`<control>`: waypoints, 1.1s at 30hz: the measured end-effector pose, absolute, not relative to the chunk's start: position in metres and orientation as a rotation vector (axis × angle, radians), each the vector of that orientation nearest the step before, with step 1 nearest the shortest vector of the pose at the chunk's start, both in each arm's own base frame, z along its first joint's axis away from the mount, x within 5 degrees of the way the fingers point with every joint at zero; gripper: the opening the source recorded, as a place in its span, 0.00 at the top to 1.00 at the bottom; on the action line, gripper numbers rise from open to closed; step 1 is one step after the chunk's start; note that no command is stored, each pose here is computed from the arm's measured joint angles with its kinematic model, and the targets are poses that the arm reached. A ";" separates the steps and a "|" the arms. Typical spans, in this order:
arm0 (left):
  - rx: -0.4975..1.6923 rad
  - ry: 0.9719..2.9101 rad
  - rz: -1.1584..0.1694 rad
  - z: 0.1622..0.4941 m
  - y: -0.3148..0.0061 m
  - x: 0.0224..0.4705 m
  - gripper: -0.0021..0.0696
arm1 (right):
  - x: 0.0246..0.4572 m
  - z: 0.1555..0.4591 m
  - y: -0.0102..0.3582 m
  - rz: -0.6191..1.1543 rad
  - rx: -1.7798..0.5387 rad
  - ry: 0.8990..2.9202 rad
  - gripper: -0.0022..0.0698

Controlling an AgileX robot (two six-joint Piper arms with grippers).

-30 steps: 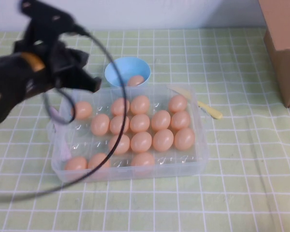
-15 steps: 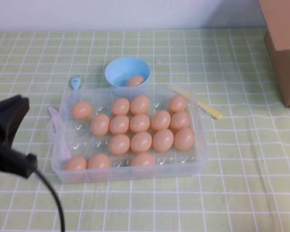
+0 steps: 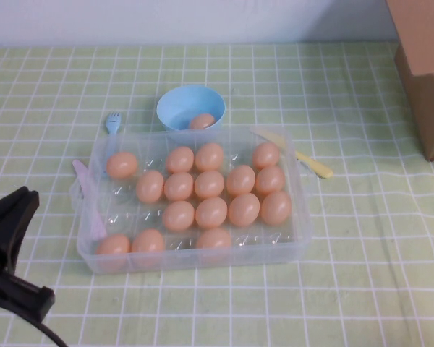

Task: Take an egg out of the egg box

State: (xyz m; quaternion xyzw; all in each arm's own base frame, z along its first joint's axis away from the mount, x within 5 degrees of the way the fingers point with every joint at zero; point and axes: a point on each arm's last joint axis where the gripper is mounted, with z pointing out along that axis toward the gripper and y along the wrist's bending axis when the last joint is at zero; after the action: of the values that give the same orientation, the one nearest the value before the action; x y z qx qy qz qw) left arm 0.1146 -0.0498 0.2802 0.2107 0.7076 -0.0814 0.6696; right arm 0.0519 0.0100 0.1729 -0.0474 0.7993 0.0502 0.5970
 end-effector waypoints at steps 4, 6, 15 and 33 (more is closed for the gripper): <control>0.440 1.434 -0.191 0.254 -0.046 0.104 0.98 | 0.052 0.173 0.010 0.117 -0.110 1.855 1.00; 0.419 1.371 -0.185 0.240 -0.041 0.094 0.98 | 0.052 0.173 0.010 0.117 -0.110 1.855 1.00; 0.154 1.283 -0.017 0.229 -0.007 0.069 0.98 | 0.052 0.173 0.010 0.117 -0.110 1.855 1.00; 0.245 1.593 0.082 0.195 -0.006 0.056 0.98 | 0.052 0.173 0.010 0.117 -0.110 1.855 1.00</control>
State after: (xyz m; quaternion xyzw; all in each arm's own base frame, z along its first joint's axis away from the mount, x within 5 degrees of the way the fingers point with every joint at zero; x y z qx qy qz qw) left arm 0.0564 -0.0059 0.1948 0.1097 0.7129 0.0367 0.6916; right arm 0.0519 0.0100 0.1729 -0.0474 0.7993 0.0502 0.5970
